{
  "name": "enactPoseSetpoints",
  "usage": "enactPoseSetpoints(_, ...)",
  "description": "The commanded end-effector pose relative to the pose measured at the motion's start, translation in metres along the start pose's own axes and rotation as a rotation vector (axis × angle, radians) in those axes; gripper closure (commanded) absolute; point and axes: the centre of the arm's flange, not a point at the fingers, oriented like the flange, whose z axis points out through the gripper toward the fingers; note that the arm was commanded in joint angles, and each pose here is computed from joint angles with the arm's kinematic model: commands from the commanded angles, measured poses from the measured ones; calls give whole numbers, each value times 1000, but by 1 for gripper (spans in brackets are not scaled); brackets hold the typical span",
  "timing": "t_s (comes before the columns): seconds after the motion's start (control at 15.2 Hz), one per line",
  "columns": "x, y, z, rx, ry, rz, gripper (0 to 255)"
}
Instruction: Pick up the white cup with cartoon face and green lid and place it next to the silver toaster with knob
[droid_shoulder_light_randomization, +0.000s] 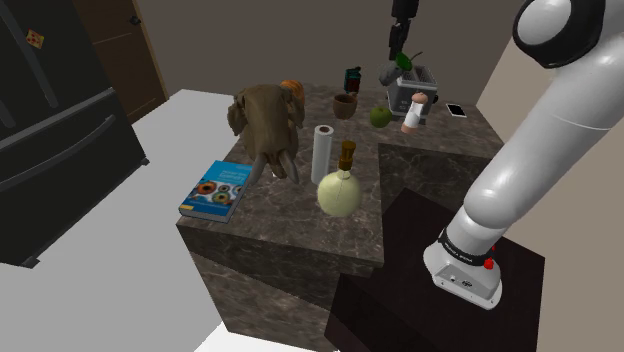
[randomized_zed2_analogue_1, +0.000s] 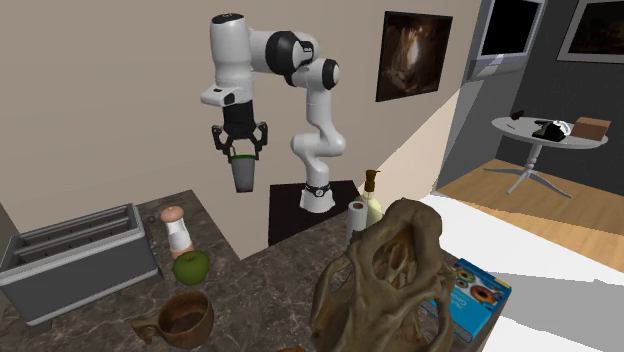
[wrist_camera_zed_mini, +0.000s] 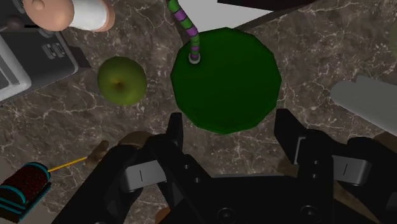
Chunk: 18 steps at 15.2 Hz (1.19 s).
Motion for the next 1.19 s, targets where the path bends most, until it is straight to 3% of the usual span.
enactPoseSetpoints(0.0, -16, 20, 3, 0, 0, -2, 255)
enactPoseSetpoints(1.12, -148, 202, 13, 0, 0, -2, 255)
